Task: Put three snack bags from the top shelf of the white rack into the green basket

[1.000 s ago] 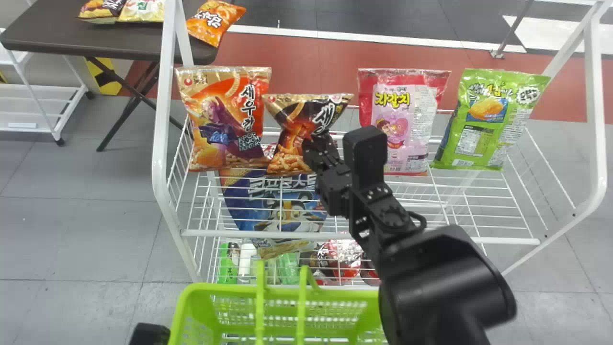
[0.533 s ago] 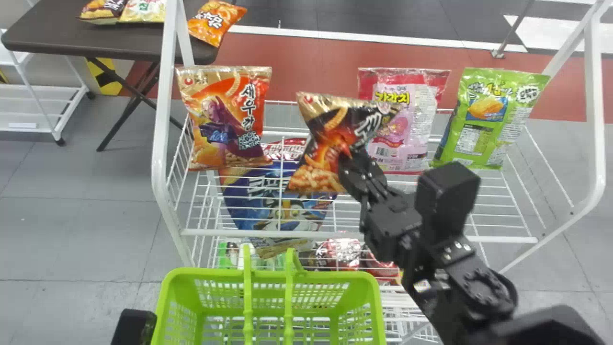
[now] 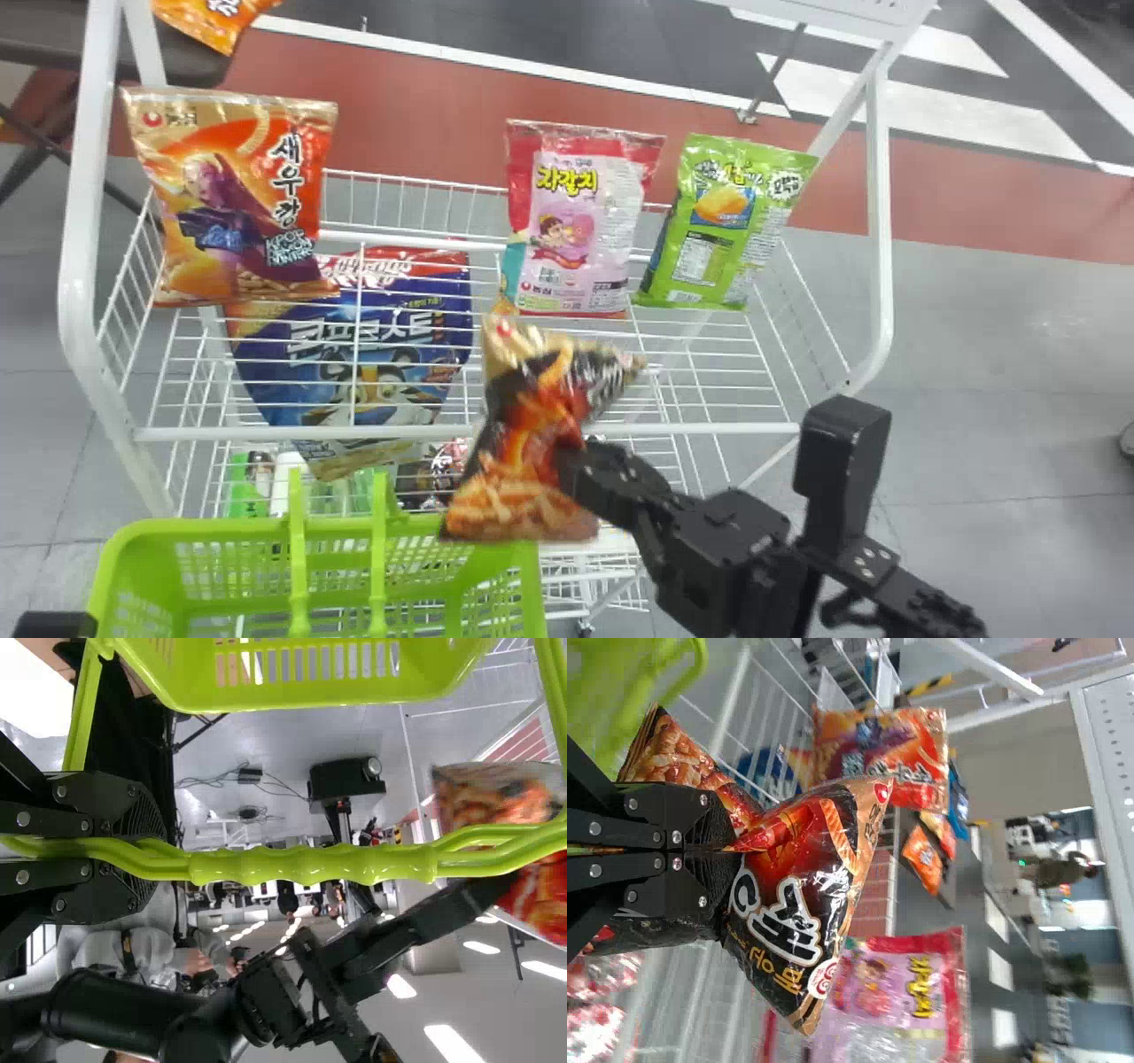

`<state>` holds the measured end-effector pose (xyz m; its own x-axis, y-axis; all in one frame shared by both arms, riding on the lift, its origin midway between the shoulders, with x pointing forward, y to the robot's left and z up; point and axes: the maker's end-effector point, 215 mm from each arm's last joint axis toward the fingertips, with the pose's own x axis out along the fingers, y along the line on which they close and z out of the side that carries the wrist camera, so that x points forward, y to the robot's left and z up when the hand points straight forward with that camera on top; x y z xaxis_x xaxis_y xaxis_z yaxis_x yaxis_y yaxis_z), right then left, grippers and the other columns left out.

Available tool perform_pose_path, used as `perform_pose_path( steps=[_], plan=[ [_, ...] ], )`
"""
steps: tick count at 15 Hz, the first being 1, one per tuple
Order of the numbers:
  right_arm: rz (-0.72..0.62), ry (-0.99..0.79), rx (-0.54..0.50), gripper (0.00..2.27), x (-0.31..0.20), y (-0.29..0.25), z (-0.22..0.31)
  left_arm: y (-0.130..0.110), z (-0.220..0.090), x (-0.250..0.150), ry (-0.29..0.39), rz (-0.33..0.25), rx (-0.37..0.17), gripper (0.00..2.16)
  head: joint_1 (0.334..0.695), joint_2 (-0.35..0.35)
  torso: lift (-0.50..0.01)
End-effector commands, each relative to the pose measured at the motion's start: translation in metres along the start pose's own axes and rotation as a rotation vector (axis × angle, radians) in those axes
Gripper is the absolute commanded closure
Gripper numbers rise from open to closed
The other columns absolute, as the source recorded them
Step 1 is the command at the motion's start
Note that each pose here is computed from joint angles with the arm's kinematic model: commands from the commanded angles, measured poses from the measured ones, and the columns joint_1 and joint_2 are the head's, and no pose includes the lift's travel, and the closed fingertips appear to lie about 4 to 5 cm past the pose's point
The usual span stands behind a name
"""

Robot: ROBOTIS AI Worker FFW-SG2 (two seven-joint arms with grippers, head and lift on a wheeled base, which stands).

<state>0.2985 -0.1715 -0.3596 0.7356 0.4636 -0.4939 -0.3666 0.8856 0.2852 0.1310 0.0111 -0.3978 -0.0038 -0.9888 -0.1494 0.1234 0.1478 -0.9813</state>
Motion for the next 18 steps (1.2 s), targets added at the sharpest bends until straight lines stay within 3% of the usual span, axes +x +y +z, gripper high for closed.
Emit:
perform_pose_path(
  steps=[1,5,8,10,13,16,17,18],
  plan=[
    [0.031,0.155,0.136,2.11,-0.025,-0.003,-0.046,0.001,-0.005,0.009,0.021,0.009,-0.004,2.15,0.695,-0.350,0.000],
    [0.252,0.320,0.380,2.11,-0.042,0.052,-0.105,0.001,-0.008,0.016,0.037,0.015,0.001,2.15,0.695,-0.350,0.000],
    [0.305,0.389,0.487,2.11,-0.040,0.076,-0.137,-0.002,-0.008,0.017,0.038,0.005,0.003,2.15,0.695,-0.350,0.000],
    [0.290,0.375,0.479,2.10,-0.023,0.073,-0.149,-0.003,-0.009,0.018,0.040,0.000,0.003,2.15,0.695,-0.350,0.000],
    [0.264,0.190,0.382,2.02,0.011,0.050,-0.117,-0.003,-0.011,0.020,0.049,0.000,0.005,2.15,0.695,-0.350,0.000],
    [0.279,0.248,0.405,1.91,0.032,0.048,-0.140,-0.005,-0.013,0.024,0.058,-0.006,0.006,2.15,0.695,-0.350,0.000],
    [0.287,0.279,0.419,1.69,0.032,0.053,-0.149,-0.005,-0.012,0.023,0.057,-0.007,0.006,2.15,0.695,-0.350,0.000],
    [0.301,0.325,0.436,1.16,0.027,0.060,-0.160,-0.004,-0.013,0.023,0.057,-0.004,0.005,2.15,0.695,-0.350,0.000]
  ],
)
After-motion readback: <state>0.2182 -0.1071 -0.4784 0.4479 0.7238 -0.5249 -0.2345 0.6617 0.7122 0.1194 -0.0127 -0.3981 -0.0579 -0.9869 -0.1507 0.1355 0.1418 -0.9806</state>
